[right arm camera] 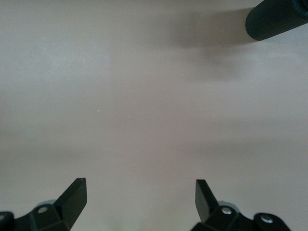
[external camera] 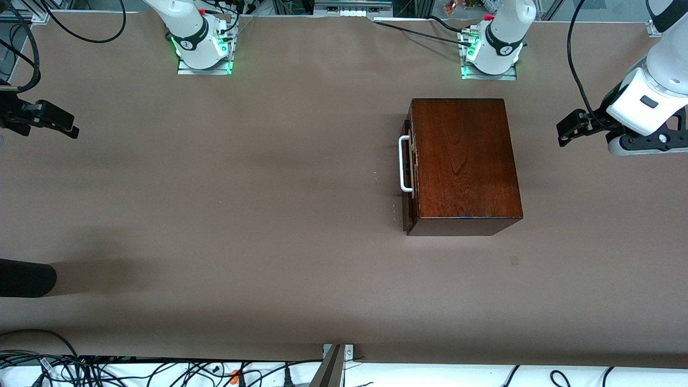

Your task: Open drawer, take yellow block, close drawer

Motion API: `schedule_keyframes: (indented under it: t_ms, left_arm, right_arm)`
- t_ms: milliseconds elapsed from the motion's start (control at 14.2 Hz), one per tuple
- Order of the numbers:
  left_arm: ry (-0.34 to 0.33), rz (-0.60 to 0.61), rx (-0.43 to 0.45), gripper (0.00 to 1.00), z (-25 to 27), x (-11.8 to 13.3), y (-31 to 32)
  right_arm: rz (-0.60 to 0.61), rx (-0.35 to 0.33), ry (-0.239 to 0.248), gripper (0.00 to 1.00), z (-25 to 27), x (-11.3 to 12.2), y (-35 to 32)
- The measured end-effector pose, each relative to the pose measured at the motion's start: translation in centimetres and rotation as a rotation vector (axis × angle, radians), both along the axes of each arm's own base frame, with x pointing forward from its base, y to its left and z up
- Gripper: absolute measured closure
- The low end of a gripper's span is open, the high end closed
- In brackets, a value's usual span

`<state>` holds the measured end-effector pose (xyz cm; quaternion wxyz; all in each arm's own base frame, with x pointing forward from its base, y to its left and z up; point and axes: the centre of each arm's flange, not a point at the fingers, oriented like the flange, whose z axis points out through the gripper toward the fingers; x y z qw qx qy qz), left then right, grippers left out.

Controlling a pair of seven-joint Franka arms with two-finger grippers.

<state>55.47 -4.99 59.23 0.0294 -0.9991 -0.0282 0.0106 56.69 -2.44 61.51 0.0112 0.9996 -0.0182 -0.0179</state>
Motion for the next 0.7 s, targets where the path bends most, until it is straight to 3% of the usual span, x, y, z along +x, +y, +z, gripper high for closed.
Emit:
schedule_keyframes:
  t_ms: [704]
  left_arm:
    - [0.01, -0.003, 0.001, 0.0, -0.22, 0.05, -0.16]
  right_arm:
    - [0.002, 0.001, 0.0, 0.0, 0.26, -0.2, 0.07]
